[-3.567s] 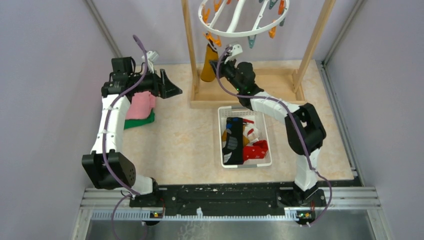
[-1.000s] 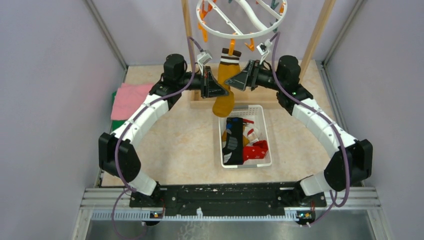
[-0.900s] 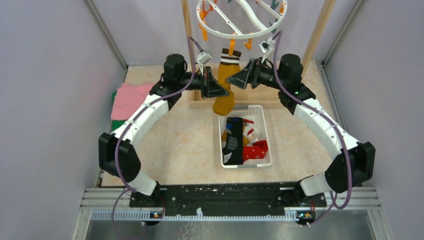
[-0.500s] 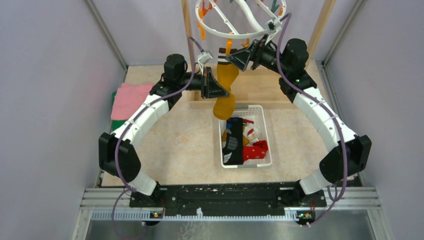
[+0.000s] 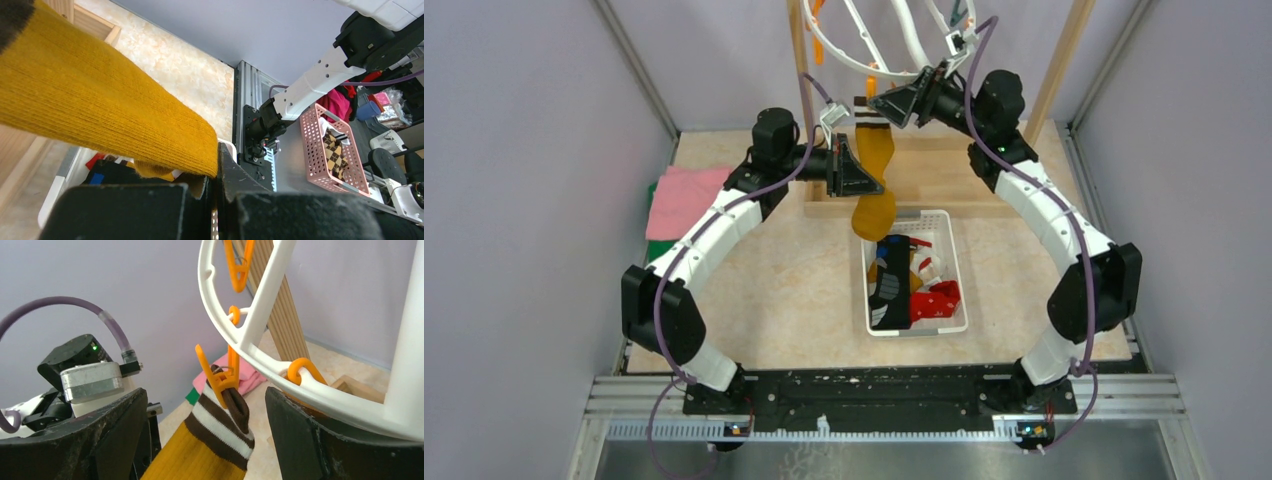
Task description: Remove the socks clipped to the hanger
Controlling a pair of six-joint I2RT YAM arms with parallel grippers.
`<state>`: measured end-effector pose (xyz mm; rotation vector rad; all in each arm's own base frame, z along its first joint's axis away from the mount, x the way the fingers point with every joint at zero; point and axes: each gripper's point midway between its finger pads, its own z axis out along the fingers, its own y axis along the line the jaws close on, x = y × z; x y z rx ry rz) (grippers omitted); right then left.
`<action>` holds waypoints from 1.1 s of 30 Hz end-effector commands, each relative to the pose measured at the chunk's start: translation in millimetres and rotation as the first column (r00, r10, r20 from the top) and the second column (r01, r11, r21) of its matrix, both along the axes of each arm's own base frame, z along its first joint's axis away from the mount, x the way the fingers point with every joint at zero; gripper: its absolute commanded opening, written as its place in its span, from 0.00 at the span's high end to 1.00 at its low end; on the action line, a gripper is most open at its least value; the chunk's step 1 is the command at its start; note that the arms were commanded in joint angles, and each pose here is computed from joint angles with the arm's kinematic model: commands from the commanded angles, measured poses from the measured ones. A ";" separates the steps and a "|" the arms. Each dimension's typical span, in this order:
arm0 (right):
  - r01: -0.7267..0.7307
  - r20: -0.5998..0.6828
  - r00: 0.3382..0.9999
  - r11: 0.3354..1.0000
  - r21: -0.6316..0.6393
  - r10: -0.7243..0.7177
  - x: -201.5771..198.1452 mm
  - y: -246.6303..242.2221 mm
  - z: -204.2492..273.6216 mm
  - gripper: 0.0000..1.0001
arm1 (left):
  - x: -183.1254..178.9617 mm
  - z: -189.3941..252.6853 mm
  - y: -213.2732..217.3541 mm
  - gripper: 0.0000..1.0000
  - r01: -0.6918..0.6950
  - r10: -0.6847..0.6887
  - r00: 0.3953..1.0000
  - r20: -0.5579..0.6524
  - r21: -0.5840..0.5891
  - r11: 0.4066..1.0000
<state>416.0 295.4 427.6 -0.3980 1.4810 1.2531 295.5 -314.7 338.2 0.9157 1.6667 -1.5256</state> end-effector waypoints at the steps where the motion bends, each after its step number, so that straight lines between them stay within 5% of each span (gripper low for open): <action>1: -0.011 0.107 0.994 0.997 0.082 0.002 -17.6 -7.8 33.6 0.14 | -14.5 34.7 1.5 1.00 0.041 -0.037 0.995 0.091 -0.048 0.998; 10: 0.074 0.113 0.989 0.985 0.155 -0.092 -56.1 -36.2 15.1 0.13 | -13.5 34.2 0.8 1.00 0.033 -0.029 0.995 0.096 -0.044 0.998; 33: 0.034 0.182 0.979 0.958 0.286 -0.089 -4.6 -14.2 32.7 0.19 | -22.9 34.0 -10.1 1.00 0.060 -0.058 0.995 0.087 -0.024 0.998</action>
